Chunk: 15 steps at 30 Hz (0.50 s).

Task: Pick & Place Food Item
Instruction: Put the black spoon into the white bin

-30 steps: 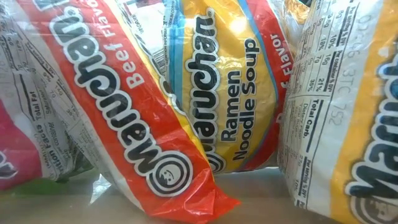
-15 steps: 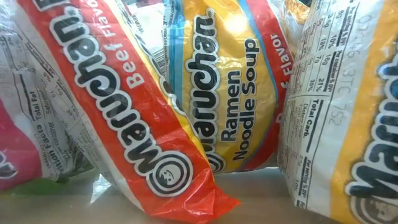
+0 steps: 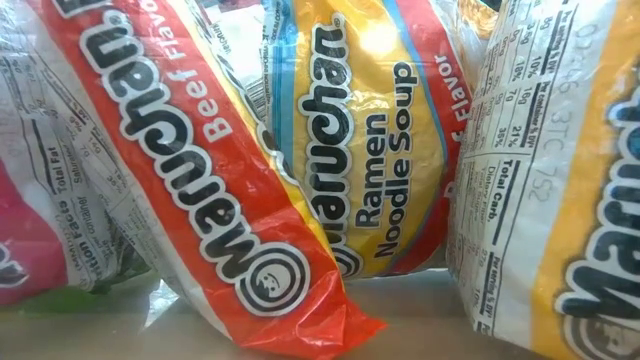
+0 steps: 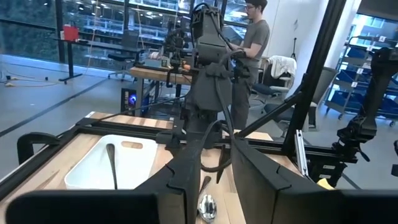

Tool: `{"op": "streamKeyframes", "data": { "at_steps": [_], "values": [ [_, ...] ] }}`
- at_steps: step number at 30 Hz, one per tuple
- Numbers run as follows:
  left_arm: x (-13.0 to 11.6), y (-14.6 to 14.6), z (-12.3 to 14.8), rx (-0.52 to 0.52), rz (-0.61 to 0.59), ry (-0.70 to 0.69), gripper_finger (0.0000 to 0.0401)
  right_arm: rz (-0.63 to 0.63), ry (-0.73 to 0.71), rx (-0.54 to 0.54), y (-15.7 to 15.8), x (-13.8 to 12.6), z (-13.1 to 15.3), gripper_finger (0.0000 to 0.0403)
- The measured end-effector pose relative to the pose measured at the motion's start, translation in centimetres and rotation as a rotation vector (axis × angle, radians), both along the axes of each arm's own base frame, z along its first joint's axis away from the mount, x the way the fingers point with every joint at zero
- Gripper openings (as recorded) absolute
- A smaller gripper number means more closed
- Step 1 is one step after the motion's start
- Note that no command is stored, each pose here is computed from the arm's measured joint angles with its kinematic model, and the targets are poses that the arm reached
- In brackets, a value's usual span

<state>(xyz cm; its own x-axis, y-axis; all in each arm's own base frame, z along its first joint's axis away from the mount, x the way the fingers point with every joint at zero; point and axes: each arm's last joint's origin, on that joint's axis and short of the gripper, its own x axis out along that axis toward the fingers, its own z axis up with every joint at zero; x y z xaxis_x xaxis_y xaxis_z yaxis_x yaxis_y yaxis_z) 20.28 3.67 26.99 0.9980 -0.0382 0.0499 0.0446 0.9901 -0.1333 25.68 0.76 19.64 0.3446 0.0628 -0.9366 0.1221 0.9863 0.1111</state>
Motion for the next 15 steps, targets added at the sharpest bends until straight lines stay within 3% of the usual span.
{"op": "streamKeyframes", "data": {
  "at_steps": [15],
  "values": [
    [0.0,0.0,0.0,-0.001,0.000,0.001,0.0085,-0.171,0.202,0.051,1.9,-1.9,-0.5,0.0358]
  ]
}}
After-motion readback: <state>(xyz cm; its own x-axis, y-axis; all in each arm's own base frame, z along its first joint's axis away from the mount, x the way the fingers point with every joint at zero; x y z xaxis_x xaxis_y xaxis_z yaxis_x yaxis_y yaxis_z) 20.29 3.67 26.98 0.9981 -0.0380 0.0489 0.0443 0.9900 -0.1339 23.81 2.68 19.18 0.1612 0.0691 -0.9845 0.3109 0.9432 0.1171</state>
